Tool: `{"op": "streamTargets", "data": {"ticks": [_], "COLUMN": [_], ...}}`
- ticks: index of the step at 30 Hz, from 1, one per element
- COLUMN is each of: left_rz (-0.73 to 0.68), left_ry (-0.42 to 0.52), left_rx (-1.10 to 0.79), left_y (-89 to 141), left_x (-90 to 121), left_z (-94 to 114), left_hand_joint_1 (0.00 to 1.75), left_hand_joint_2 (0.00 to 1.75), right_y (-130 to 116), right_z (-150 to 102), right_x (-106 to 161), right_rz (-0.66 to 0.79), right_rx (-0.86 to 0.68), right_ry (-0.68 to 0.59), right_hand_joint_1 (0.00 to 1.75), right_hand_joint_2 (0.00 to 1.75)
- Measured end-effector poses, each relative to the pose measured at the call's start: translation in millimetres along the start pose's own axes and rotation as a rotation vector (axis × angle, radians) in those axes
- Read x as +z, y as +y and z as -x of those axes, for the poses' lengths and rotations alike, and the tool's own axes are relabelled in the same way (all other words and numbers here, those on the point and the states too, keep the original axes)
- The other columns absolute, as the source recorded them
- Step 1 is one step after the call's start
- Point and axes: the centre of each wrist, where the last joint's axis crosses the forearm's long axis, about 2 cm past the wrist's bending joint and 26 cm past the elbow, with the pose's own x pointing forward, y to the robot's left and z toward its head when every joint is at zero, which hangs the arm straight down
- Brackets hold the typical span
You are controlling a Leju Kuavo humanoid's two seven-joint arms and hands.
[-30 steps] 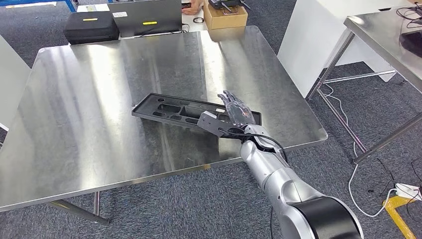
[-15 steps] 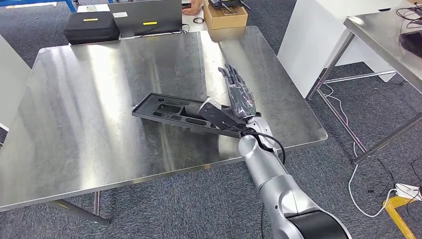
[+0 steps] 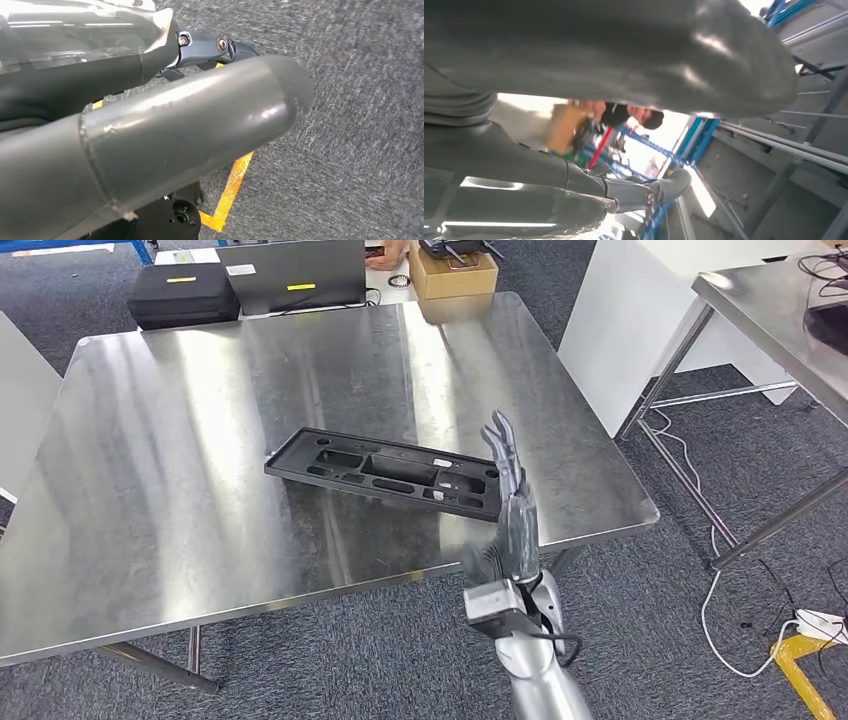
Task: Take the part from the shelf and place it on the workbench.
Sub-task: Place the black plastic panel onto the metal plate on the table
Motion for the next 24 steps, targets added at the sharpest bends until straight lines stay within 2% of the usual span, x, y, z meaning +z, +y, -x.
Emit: {"op": "streamTargets", "data": {"ticks": [5,11,24], "left_rz": [-0.034,-0.07,-0.029], "left_ry": [0.046,0.115,0.125], "left_rx": [0.048,0.092,0.12], "left_y": [-3,-7,-12], "left_x": [2,5,7], "left_z": [2,7,9], "left_hand_joint_1": [0.0,0.0,0.0], "left_hand_joint_2": [0.0,0.0,0.0], "right_y": [5,7,-11], "right_z": [-9,-6,20], "right_x": [25,60,99], "right_rz": [-0.01,-0.003,0.057], "right_rx": [-0.102,-0.241,-0.205], "right_ry": [0.022,0.12,0.274], "right_hand_joint_1": [0.0,0.0,0.0], "right_hand_joint_2": [0.0,0.0,0.0]}}
